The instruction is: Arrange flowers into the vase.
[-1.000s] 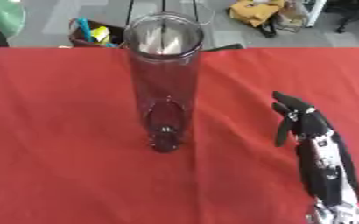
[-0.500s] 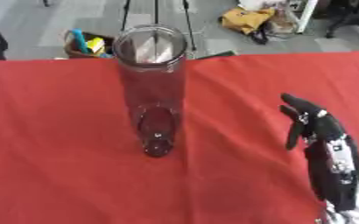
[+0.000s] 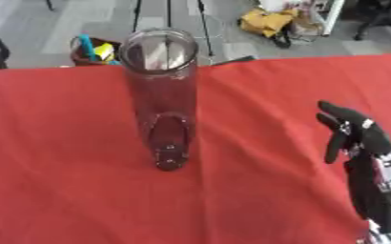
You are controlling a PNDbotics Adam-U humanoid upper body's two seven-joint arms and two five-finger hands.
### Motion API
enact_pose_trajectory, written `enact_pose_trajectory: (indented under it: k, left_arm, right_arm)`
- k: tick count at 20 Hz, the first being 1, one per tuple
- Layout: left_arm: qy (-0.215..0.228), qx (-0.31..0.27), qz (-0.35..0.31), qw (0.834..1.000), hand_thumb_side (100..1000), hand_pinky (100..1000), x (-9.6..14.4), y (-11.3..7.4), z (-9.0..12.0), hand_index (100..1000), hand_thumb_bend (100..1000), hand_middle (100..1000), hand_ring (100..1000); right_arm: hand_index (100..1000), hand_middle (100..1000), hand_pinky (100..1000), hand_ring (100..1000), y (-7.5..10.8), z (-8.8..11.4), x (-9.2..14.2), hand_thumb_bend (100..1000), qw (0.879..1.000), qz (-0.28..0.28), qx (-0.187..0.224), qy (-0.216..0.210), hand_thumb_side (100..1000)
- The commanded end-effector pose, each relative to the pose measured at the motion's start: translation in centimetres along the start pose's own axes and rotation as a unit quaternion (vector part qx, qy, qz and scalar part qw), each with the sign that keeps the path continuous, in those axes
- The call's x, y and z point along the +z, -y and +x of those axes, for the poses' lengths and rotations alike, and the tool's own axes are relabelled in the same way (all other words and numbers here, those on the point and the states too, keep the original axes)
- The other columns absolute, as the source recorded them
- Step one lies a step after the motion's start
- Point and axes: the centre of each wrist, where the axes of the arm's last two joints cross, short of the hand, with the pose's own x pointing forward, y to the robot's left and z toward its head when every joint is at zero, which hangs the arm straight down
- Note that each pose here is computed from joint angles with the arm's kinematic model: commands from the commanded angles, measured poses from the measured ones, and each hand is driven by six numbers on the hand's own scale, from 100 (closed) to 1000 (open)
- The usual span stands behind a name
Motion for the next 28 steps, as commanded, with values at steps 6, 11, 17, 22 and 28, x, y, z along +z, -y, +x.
enact_pose_trajectory:
  k: [6,11,17,22,28]
  left_arm:
    - [0.023,0.081,0.031,0.996,858,100,-1.6,0.9,0.9,100,100,100,100]
    - [0.046,0.123,0.048,0.99,854,100,-2.3,1.3,1.4,100,100,100,100]
    - [0.065,0.174,0.064,0.98,846,100,-2.7,2.0,2.1,100,100,100,100]
    - [0.073,0.217,0.085,0.97,850,100,-3.1,2.0,2.8,100,113,100,100]
    - [0.078,0.28,0.115,0.95,851,100,-3.7,2.2,4.2,100,134,100,100]
  right_arm:
    - [811,281,901,908,0.2,0.5,-0.3,100,1.0,0.015,0.0,0.012,1000]
    - [810,279,900,908,0.1,0.5,-0.3,100,1.0,0.021,-0.002,0.013,1000]
    - [808,276,901,908,0.0,0.4,-0.2,100,1.0,0.028,-0.004,0.012,1000]
    - [808,275,900,908,-0.1,0.4,-0.1,100,0.999,0.034,-0.005,0.012,1000]
    - [808,273,901,908,-0.3,0.4,-0.1,100,0.999,0.041,-0.01,0.014,1000]
